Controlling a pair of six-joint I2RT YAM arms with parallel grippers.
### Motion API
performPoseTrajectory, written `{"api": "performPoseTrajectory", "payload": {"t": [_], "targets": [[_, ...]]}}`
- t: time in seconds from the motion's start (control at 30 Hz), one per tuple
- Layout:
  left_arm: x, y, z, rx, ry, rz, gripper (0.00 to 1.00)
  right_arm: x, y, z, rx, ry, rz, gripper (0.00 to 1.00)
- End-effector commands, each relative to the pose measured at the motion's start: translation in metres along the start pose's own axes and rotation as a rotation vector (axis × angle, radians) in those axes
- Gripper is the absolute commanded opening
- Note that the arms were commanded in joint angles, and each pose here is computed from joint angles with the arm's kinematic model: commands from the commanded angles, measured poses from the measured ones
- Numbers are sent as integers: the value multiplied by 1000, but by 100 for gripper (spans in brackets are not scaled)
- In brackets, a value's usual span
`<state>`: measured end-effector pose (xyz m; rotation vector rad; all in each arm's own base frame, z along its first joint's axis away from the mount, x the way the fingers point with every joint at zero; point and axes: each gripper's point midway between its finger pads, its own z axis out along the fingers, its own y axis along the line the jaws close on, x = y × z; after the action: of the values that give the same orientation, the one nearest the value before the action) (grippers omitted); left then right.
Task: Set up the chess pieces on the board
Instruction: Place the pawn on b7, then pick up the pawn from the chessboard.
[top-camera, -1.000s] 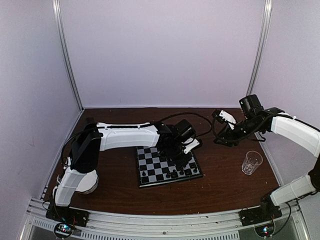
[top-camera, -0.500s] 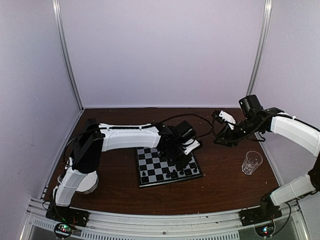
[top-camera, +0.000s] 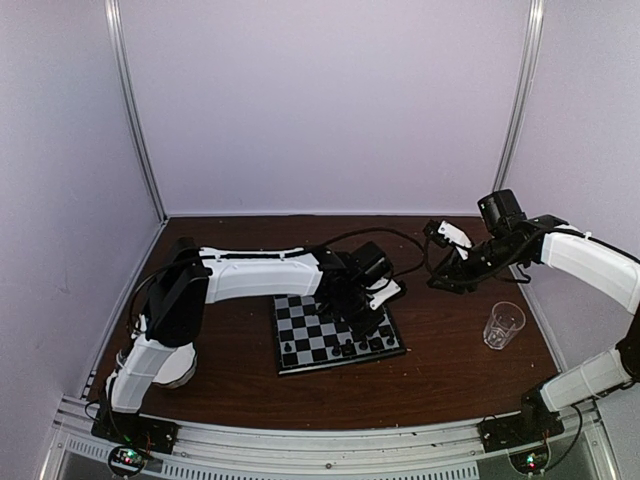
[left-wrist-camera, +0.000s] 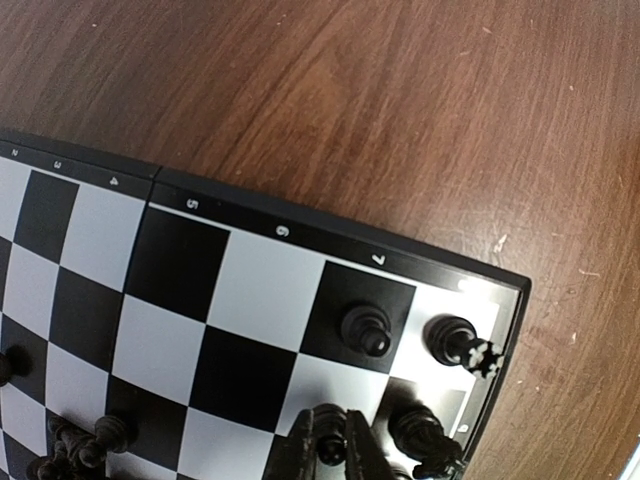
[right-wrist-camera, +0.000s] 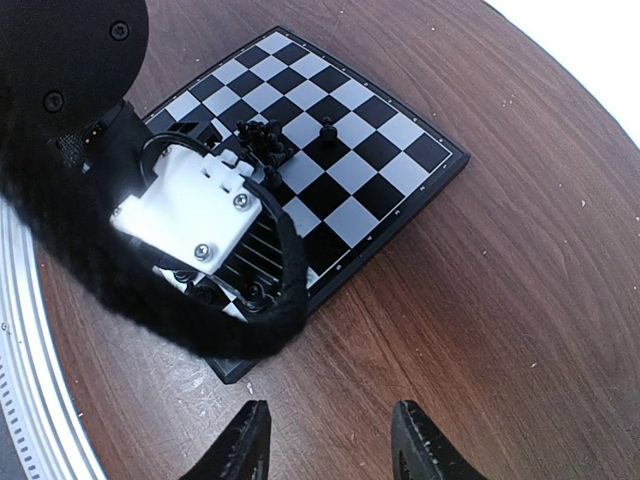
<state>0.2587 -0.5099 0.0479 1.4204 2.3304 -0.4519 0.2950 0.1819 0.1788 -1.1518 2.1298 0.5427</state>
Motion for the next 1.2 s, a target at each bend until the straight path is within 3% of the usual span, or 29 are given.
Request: {"api": "performPoseTrajectory", "payload": {"t": [0.0,0.17,0.4,0.67,0.8,1.0,1.17], "targets": [[-8,-2,4,13,-25,-2,14,4,-2,2,3,10,3,44],[-14,-5,-6,20,-43,-12,17,4,-2,2,4,10,5,44],[-43,0,-58,-24,-160,-36,30,3,-1,2,-1,7,11,44],[-52,42,-115,-180,-206,-12,35,3,1,5,-22,9,20,44],[-33,76,-131,-192,-167,-87,33,-1,7,15,-72,34,8,43],[-6,105,-143,-38,-162,-293,30,-11,20,50,-127,143,-68,36],[16,139,-141,-21,-253,-470,30,-35,14,94,-123,200,-69,34]]}}
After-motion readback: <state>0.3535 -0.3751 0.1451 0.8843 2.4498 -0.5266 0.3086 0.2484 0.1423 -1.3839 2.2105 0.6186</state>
